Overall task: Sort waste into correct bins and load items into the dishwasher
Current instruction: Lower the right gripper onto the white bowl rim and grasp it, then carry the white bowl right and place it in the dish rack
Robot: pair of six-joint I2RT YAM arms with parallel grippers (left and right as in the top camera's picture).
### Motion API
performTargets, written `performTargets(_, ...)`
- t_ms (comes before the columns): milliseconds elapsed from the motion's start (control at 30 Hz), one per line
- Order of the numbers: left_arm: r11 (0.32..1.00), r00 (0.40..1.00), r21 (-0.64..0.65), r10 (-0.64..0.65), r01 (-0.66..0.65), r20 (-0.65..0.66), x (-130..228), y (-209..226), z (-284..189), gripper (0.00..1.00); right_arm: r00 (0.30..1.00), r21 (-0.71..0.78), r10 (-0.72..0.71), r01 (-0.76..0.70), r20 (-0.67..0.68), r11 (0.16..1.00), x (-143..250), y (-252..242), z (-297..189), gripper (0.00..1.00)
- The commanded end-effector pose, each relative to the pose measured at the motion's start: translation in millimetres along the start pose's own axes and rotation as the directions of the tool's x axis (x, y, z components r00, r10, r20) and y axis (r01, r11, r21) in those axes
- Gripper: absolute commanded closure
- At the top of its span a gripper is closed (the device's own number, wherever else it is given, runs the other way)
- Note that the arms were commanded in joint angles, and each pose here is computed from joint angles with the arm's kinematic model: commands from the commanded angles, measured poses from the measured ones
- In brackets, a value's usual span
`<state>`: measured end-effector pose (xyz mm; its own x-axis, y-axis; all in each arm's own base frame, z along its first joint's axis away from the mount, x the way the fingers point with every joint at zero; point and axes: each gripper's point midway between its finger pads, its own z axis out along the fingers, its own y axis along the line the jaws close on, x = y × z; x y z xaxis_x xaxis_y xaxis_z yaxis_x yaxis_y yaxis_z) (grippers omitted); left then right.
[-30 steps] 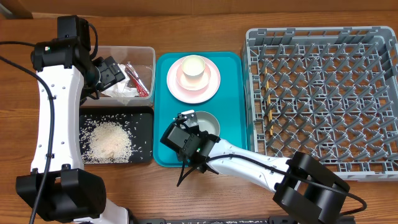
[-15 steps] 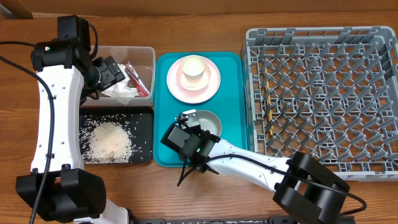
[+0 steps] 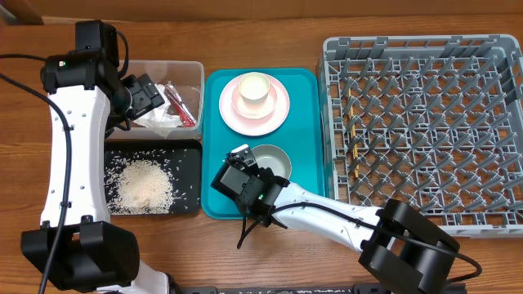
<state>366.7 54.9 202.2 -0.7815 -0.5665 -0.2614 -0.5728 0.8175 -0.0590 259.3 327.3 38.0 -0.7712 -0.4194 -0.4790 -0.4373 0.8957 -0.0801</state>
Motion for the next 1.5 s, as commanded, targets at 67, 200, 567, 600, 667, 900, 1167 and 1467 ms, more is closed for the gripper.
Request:
performTargets(67, 1.0, 1.0, 0.009, -0.004, 0.004, 0.025, -6, -1, -7, 0.0, 0.997, -0.001, -0.072, 0.072, 0.031, 0.997, -13, 0, -2, 0.65)
performTargets(200, 1.0, 1.0, 0.009, -0.004, 0.004, 0.025, -6, -1, -7, 0.0, 0.997, -0.052, -0.069, 0.07, 0.021, 0.996, -11, 9, -2, 0.73)
performTargets(567, 1.0, 1.0, 0.009, -0.004, 0.004, 0.025, -6, -1, -7, 0.0, 0.996, -0.036, -0.088, 0.087, -0.035, 0.996, 2, 4, -2, 0.75)
performTargets(600, 1.0, 1.0, 0.009, -0.004, 0.004, 0.025, -6, -1, -7, 0.0, 0.995, -0.034, -0.09, 0.088, -0.04, 0.996, 4, 3, -2, 0.75)
performTargets(667, 1.0, 1.0, 0.009, -0.004, 0.004, 0.025, -6, -1, -7, 0.0, 0.995, -0.034, -0.09, 0.089, -0.041, 0.995, 4, 3, -2, 0.76)
performTargets(900, 1.0, 1.0, 0.009, -0.004, 0.004, 0.025, -6, -1, -7, 0.0, 0.995, -0.033, -0.091, 0.09, -0.043, 0.995, 4, 3, -2, 0.75)
performTargets(1167, 1.0, 1.0, 0.009, -0.004, 0.004, 0.025, -6, -1, -7, 0.0, 0.995, -0.034, -0.091, 0.089, -0.043, 0.995, 4, 3, -2, 0.9)
performTargets(1467, 1.0, 1.0, 0.009, -0.004, 0.004, 0.025, -6, -1, -7, 0.0, 0.995, -0.074, -0.093, 0.092, -0.02, 0.993, -21, 8, -34, 0.96)
